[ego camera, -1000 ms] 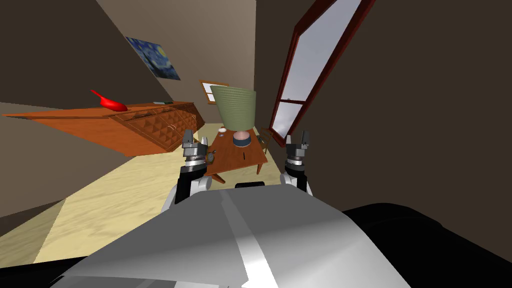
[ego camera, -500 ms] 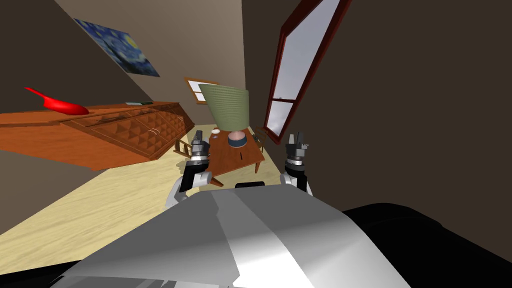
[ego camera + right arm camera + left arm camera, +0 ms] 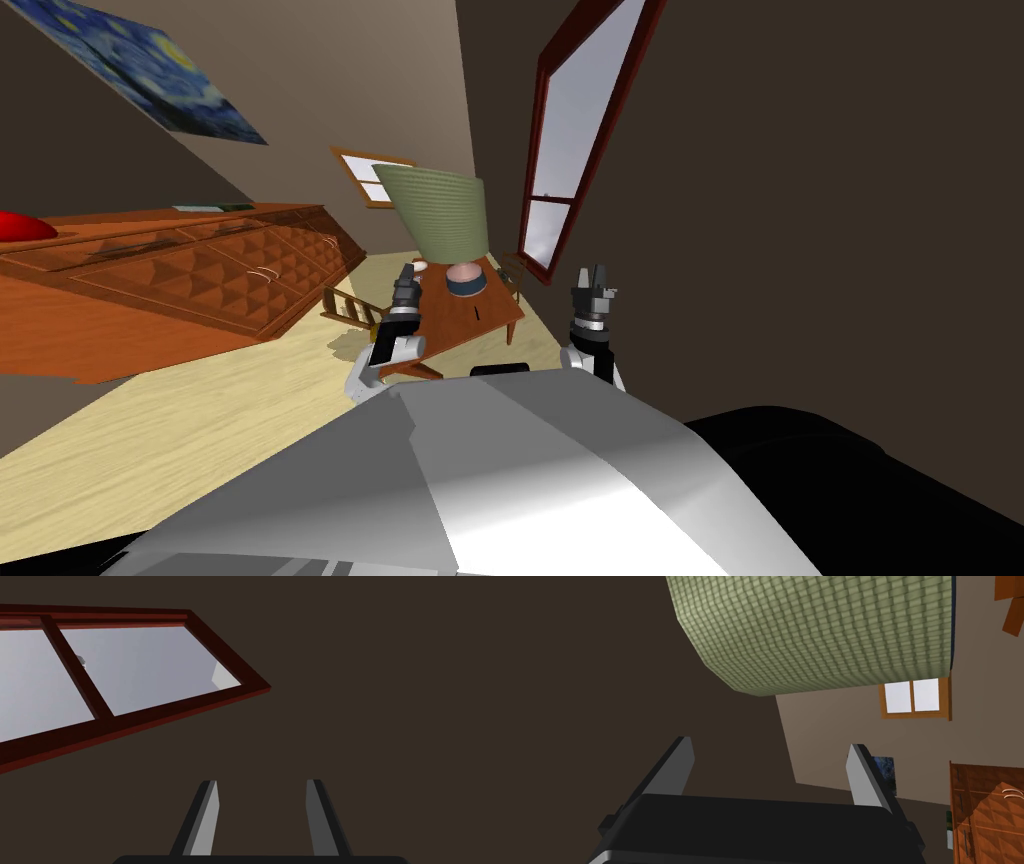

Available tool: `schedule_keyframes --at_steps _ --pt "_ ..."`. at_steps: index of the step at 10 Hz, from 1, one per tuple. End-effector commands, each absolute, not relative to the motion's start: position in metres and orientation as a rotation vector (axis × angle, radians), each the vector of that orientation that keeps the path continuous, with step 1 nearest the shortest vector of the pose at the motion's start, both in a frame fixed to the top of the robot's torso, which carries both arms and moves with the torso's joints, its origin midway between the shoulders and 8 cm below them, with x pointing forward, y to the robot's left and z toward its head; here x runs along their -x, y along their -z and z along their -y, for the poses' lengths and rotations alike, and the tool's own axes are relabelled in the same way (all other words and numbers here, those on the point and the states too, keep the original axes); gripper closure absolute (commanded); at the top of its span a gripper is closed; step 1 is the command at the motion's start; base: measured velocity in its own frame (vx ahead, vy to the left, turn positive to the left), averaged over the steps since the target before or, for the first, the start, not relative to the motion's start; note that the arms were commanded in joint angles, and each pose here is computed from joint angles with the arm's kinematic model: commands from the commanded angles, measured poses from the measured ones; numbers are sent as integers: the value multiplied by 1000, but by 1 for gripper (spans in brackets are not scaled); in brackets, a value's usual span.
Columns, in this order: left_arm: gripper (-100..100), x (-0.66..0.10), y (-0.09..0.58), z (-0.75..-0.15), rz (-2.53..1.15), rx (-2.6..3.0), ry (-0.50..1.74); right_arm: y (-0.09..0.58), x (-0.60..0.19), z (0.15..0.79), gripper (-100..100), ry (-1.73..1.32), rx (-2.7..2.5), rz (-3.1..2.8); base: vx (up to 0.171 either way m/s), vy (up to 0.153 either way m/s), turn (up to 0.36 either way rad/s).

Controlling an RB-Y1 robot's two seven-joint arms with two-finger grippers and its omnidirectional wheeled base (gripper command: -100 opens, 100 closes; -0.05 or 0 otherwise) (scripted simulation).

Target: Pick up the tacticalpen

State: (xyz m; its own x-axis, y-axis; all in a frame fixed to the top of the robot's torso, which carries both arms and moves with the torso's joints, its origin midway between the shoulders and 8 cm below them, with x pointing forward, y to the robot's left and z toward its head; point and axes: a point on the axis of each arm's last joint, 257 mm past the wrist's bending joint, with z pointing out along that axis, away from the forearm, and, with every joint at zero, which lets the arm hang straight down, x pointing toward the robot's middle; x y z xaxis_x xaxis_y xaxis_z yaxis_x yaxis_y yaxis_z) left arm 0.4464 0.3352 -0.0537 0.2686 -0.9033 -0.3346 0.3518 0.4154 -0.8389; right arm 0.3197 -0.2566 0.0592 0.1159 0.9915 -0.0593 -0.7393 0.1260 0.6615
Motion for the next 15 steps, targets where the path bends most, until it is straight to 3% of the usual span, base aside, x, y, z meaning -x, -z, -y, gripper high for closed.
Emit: schedule_keyframes --at_steps 1,15 --pt "-100 -462 67 -347 -974 742 897 -59 -320 257 0 -1364 -547 -570 -20 25 -209" --pt "-100 -541 187 -419 -1289 929 558 -59 -320 257 0 -1364 -547 -570 -16 26 -185"
